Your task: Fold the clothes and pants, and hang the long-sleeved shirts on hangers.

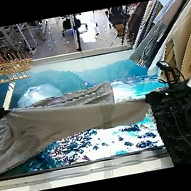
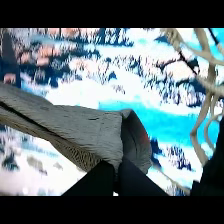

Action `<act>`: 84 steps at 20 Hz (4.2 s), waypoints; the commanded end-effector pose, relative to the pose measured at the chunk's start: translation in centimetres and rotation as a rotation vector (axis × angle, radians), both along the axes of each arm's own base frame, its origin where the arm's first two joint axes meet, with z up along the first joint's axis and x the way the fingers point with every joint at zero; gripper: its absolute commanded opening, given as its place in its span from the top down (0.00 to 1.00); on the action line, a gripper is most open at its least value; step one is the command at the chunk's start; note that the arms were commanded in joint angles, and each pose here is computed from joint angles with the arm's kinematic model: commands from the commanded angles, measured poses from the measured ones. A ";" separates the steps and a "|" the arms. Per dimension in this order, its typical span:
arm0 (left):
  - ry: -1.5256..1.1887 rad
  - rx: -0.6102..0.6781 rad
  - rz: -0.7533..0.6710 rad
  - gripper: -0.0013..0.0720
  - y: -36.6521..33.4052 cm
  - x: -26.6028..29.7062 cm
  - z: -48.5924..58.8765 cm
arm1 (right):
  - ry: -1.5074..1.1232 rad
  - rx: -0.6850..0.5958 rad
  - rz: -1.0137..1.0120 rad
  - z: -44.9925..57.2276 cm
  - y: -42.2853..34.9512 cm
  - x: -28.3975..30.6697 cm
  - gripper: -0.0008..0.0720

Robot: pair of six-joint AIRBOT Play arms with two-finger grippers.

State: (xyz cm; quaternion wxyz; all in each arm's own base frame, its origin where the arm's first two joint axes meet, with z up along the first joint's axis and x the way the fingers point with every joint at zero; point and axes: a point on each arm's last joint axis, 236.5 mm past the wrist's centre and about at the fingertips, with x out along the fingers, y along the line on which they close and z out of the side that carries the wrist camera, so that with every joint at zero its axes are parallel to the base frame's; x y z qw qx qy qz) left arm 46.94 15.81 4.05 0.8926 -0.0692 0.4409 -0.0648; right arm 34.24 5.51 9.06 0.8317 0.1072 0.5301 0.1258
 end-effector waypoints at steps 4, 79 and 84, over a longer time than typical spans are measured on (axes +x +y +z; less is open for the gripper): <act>-0.182 -0.100 0.189 0.09 2.1 6.1 -1.2 | -0.221 0.240 -0.243 -4.4 0.3 16.1 0.57; -0.121 -0.481 0.933 0.96 24.3 -16.2 5.4 | 0.005 -0.010 0.357 2.0 0.7 10.8 0.96; 0.132 -0.239 0.856 0.96 26.2 -21.6 -1.5 | 0.395 0.083 0.517 -5.8 4.1 0.0 0.96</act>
